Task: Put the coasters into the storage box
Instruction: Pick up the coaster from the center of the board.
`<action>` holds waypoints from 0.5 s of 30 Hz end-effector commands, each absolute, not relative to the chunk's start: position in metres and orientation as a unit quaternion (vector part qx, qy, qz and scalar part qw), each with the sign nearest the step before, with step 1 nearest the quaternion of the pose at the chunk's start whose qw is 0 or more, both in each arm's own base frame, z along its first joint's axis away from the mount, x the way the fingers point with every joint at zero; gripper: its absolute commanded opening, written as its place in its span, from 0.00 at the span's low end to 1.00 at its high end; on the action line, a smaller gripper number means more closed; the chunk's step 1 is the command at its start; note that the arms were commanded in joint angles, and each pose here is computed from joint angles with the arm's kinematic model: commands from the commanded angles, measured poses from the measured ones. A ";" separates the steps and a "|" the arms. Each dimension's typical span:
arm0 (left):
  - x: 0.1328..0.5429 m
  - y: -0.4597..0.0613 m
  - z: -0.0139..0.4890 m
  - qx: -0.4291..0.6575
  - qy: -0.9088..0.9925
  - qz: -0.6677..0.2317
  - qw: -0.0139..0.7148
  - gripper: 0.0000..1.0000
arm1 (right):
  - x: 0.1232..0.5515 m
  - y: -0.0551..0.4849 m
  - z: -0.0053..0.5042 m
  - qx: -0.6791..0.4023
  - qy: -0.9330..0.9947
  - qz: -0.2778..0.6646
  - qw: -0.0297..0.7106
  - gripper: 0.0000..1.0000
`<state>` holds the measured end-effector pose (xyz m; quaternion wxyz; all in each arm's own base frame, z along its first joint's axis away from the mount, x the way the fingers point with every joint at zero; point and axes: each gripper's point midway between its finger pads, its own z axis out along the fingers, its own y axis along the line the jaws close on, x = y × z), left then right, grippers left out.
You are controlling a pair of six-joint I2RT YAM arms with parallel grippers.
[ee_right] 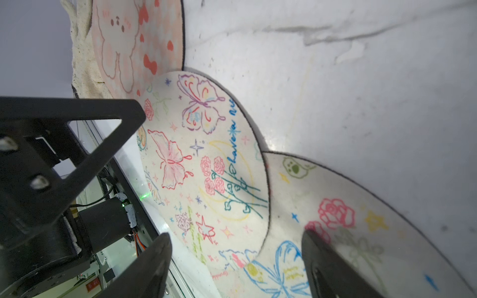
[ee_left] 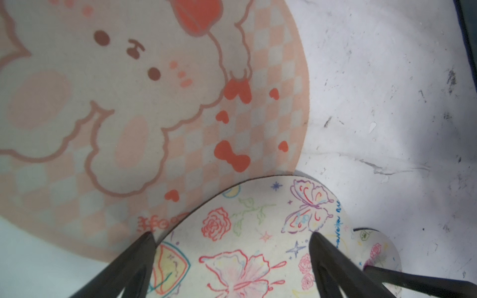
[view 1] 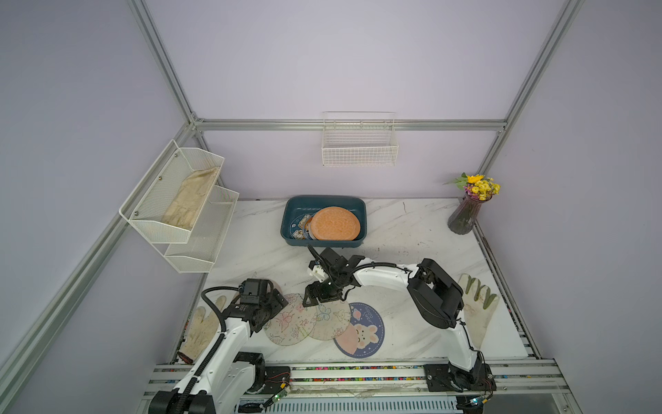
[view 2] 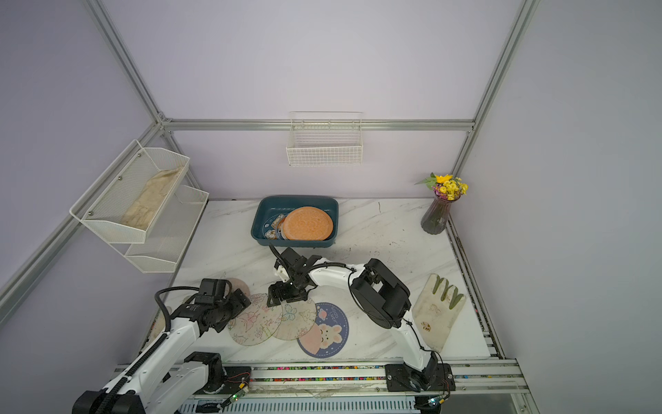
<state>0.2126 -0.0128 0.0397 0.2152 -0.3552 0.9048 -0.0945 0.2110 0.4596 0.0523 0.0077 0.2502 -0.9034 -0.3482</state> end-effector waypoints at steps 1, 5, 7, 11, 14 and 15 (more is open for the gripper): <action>0.224 -0.005 0.052 -0.328 0.909 -0.073 0.245 0.90 | 0.208 0.462 0.037 0.246 -0.910 -0.333 0.016 0.80; 0.223 -0.008 0.047 -0.316 0.918 -0.075 0.228 0.81 | 0.207 0.463 0.038 0.244 -0.910 -0.333 0.022 0.79; 0.222 -0.010 0.044 -0.314 0.921 -0.075 0.219 0.78 | 0.205 0.463 0.037 0.245 -0.910 -0.332 0.025 0.78; 0.224 -0.010 0.038 -0.304 0.928 -0.066 0.208 0.76 | 0.202 0.462 0.036 0.245 -0.911 -0.332 0.030 0.78; 0.225 -0.015 0.033 -0.302 0.928 -0.082 0.201 0.74 | 0.200 0.463 0.033 0.245 -0.910 -0.331 0.035 0.77; 0.224 -0.017 0.033 -0.302 0.929 -0.086 0.198 0.74 | 0.200 0.462 0.031 0.244 -0.911 -0.330 0.038 0.77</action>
